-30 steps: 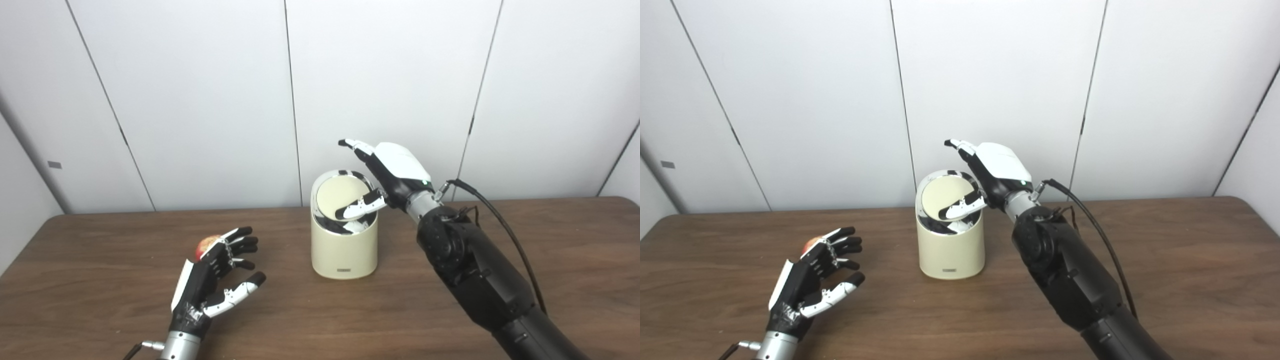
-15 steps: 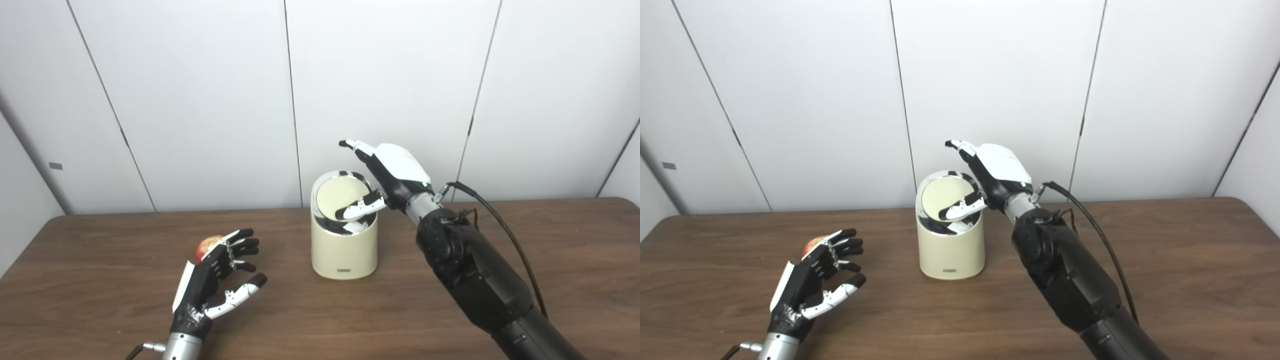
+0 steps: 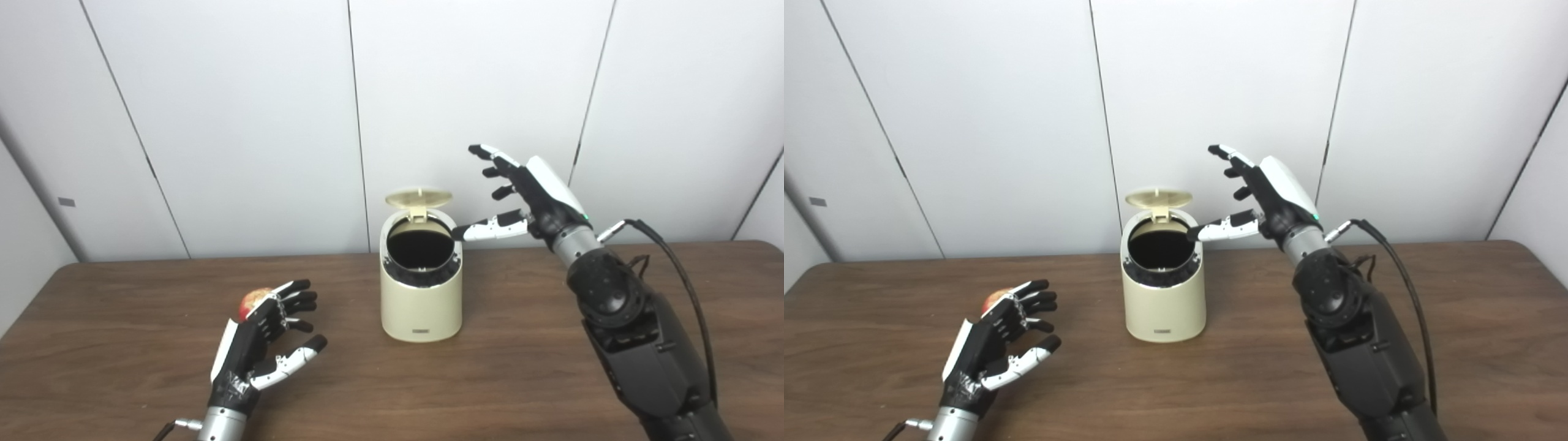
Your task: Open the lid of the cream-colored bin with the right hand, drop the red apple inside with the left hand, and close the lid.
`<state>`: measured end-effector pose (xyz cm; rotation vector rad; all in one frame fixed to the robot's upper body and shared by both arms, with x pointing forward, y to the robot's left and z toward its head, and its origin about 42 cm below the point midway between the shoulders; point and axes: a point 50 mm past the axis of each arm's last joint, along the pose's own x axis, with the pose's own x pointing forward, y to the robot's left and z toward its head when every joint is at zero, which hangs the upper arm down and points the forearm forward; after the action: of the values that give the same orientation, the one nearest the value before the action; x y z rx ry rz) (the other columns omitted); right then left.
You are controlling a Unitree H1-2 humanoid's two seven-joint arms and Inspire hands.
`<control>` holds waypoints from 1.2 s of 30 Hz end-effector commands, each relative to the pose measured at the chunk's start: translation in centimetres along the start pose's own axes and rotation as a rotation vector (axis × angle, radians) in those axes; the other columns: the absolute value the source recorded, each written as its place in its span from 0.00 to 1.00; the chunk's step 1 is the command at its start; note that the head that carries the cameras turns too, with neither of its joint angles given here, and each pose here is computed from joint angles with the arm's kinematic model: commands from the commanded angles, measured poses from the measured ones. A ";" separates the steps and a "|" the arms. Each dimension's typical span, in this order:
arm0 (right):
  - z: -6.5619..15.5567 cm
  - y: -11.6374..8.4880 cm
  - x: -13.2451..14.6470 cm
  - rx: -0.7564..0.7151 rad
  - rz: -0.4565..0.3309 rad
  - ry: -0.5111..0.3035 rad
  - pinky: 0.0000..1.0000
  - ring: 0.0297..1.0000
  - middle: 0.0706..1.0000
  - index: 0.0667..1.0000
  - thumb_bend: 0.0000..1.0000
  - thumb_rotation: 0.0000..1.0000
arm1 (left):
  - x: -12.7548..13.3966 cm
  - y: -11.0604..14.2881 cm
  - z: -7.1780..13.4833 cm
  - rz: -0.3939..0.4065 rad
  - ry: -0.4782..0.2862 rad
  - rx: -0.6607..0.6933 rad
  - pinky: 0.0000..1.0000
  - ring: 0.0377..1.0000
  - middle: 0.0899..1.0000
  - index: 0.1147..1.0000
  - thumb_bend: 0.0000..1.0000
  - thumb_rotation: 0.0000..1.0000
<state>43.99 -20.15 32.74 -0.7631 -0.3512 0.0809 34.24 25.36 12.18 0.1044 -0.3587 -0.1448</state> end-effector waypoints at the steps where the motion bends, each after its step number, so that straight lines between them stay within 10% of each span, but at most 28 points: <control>1: 1.1 -2.1 0.2 0.022 -0.069 -0.049 0.69 0.85 0.91 0.88 0.79 0.26 | -1.4 -1.0 -1.6 0.009 0.059 -0.036 0.59 0.73 0.73 0.79 0.68 0.17; 36: -10.2 4.3 -12.5 0.355 -0.057 0.027 0.71 0.82 0.91 0.88 0.79 0.21 | -1.3 -0.7 -1.1 0.028 0.019 -0.027 0.56 0.70 0.73 0.78 0.67 0.15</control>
<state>35.54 -26.02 17.41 -0.4164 -0.2017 0.1054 34.29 25.41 12.26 0.1013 -0.3667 -0.1374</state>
